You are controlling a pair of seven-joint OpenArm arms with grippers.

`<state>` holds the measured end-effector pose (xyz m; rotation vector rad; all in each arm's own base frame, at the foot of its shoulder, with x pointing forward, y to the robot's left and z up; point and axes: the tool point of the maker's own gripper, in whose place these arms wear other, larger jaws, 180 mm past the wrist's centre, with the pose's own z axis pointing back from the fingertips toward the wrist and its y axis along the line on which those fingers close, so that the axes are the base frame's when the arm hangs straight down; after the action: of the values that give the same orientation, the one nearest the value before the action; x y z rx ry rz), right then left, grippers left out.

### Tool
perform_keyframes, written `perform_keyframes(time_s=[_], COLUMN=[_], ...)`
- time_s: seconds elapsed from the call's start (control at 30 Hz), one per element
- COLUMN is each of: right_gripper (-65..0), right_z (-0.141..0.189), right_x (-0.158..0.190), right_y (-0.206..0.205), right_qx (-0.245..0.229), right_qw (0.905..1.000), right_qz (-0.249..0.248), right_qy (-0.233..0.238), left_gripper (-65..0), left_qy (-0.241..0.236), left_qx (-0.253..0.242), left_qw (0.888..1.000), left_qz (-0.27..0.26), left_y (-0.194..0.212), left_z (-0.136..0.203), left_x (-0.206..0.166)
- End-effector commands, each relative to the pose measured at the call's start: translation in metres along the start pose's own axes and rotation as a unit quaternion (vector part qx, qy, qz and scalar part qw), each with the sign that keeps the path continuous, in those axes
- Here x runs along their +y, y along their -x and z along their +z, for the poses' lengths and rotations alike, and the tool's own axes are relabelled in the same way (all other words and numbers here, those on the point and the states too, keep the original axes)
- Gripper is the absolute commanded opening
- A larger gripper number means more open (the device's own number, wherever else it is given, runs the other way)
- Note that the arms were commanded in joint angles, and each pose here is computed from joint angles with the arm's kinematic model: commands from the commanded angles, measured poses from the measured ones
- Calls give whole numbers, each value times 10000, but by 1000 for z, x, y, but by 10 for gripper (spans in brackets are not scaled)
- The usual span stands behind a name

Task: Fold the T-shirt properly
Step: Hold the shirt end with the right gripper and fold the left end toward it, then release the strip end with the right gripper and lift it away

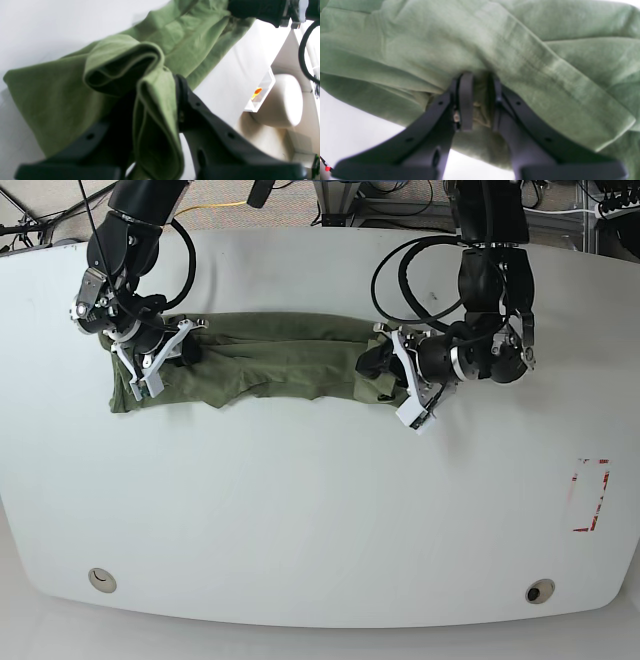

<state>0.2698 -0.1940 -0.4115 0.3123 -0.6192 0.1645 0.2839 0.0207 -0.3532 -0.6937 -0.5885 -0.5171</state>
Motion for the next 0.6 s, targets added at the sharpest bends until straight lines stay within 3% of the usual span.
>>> perform_keyframes(time_s=[0.0,0.4,0.57], right_gripper=[-555,-555,-555], right_z=[3,3,3], right_x=[-3,-2,-2], right_y=[-8,-7,-7], right_qx=[-87,-86,-79], right_qw=[9999,9999,10000], right_qz=[59,49,47], right_qy=[36,24,24], left_gripper=[-558,-560,-560], left_qy=[-16,191,52], left_qx=[-171,-358,-262], left_qw=[9998,9992,9996], left_qz=[-96,45,26], left_y=[-14,-25,-23], left_z=[-3,-18,-21], left_x=[-5,-24,-22])
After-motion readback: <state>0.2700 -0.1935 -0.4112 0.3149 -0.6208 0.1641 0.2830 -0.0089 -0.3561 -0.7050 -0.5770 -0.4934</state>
